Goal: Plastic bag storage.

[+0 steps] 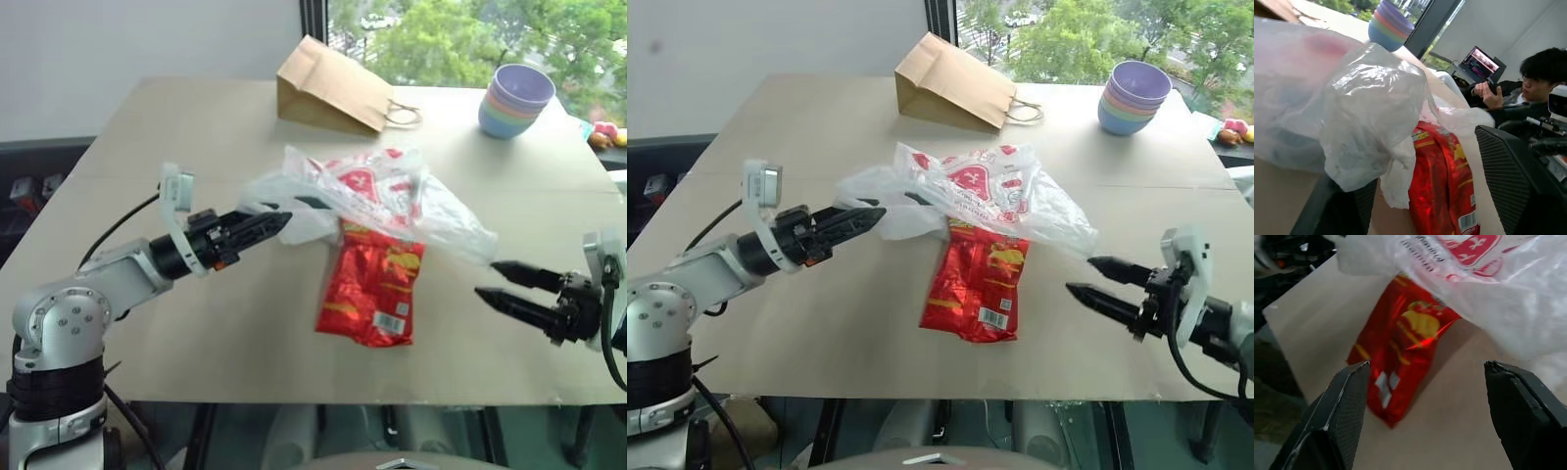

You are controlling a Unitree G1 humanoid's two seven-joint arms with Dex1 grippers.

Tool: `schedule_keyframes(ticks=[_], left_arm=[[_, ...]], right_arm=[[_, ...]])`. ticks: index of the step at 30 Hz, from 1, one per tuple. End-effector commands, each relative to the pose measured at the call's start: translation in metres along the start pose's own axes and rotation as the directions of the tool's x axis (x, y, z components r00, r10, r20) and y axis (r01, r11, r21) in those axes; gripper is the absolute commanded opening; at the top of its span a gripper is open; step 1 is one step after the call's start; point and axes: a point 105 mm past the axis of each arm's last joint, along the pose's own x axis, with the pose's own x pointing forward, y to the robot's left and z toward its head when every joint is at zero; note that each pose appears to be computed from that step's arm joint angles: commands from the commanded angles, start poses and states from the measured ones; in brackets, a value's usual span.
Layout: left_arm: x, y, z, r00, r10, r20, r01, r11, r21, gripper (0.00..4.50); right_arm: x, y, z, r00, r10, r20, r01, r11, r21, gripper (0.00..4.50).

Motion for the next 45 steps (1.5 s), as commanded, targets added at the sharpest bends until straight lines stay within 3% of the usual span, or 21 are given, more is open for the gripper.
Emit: schedule_keyframes(ticks=[1, 5, 7, 12, 15, 18, 23, 24, 33, 39, 45], left_arm=[[0.004, -0.001, 0.005, 1.0, -0.001, 0.001, 0.001, 1.0, 0.015, 3.17], [0.005, 0.001, 0.003, 1.0, 0.001, -0.016, -0.001, 1.0, 0.011, 3.17], [0.004, 0.005, 0.002, 1.0, 0.017, -0.015, -0.017, 1.0, 0.006, 3.17], [0.003, 0.01, 0.004, 0.999, 0.048, -0.001, -0.048, 0.999, -0.005, 3.17], [0.003, 0.008, 0.005, 0.999, 0.042, -0.005, -0.042, 0.999, 0.0, 3.17], [0.004, 0.005, 0.007, 0.999, 0.038, 0.0, -0.038, 0.999, 0.002, 2.29], [0.005, 0.001, 0.006, 0.999, 0.035, -0.003, -0.035, 0.999, 0.005, 0.02], [0.005, 0.0, 0.007, 0.999, 0.034, -0.001, -0.034, 0.999, 0.005, 0.0], [0.001, -0.005, 0.009, 0.999, 0.006, -0.042, -0.005, 0.999, 0.041, 0.0], [-0.013, -0.012, -0.006, 0.983, -0.044, -0.18, 0.066, 0.991, 0.117, 0.0], [-0.017, -0.011, -0.005, 0.981, -0.061, -0.183, 0.085, 0.988, 0.127, 0.0]], right_arm=[[0.003, 0.009, 0.001, 1.0, 0.003, -0.017, -0.003, 1.0, -0.007, 3.79], [0.033, 0.007, -0.034, 0.995, -0.014, -0.098, 0.024, 0.995, 0.097, 3.79], [0.05, 0.0, -0.043, 0.996, -0.035, -0.081, 0.046, 0.988, 0.149, 3.79], [0.08, -0.006, -0.038, 1.0, -0.006, -0.008, 0.007, 0.978, 0.206, 3.79], [0.098, -0.004, -0.044, 0.997, 0.033, -0.071, -0.02, 0.983, 0.183, 3.79], [0.106, -0.008, -0.054, 0.991, 0.031, -0.133, -0.009, 0.987, 0.158, 2.89], [0.114, -0.008, -0.057, 0.989, 0.058, -0.139, -0.035, 0.986, 0.164, 0.45], [0.115, -0.008, -0.056, 0.989, 0.059, -0.133, -0.036, 0.985, 0.167, 0.03], [0.12, 0.016, 0.002, 0.969, 0.208, 0.133, -0.239, 0.926, 0.291, 0.03], [0.121, -0.009, 0.027, 0.963, 0.127, 0.238, -0.233, 0.838, 0.494, 0.03], [0.12, -0.026, 0.045, 0.961, 0.04, 0.274, -0.207, 0.762, 0.614, 0.03]])
